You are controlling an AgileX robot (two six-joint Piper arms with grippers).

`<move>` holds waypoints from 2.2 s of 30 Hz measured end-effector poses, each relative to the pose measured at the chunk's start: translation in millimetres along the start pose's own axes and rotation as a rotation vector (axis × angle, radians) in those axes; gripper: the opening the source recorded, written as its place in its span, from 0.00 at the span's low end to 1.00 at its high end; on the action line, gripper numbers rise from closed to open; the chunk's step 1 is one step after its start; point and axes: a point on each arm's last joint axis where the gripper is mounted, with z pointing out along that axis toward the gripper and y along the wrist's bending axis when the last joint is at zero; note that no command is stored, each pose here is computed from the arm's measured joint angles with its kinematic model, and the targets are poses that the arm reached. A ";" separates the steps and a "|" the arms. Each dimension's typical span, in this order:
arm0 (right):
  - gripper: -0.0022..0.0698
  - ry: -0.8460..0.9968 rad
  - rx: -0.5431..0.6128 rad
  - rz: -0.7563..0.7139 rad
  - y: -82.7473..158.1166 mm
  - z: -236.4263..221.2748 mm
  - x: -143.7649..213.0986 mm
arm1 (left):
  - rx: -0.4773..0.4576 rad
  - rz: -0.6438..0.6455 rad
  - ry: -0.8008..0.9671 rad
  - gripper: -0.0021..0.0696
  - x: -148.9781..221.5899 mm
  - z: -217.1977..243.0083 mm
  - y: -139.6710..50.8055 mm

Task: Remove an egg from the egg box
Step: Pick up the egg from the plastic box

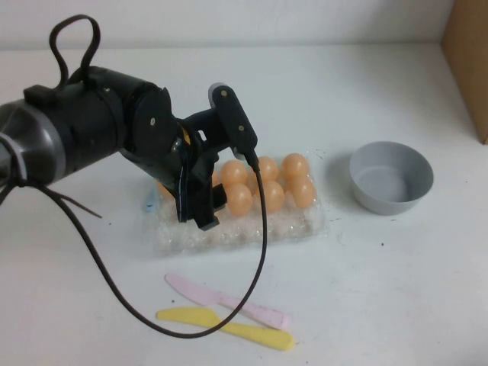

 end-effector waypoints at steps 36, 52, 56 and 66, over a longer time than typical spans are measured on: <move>0.01 0.000 -0.001 0.000 0.1 0.0 0.0 | 0.004 0.050 0.057 0.61 11.8 54.5 6.6; 0.01 0.000 -0.001 0.000 0.1 0.0 0.0 | -0.004 0.059 0.061 0.49 13.9 56.3 9.0; 0.01 0.000 -0.001 0.000 0.1 0.0 0.0 | -0.006 0.058 0.061 0.44 15.1 57.1 8.9; 0.01 0.000 -0.001 0.000 0.1 0.0 0.0 | -0.010 0.062 0.058 0.44 15.0 55.7 9.2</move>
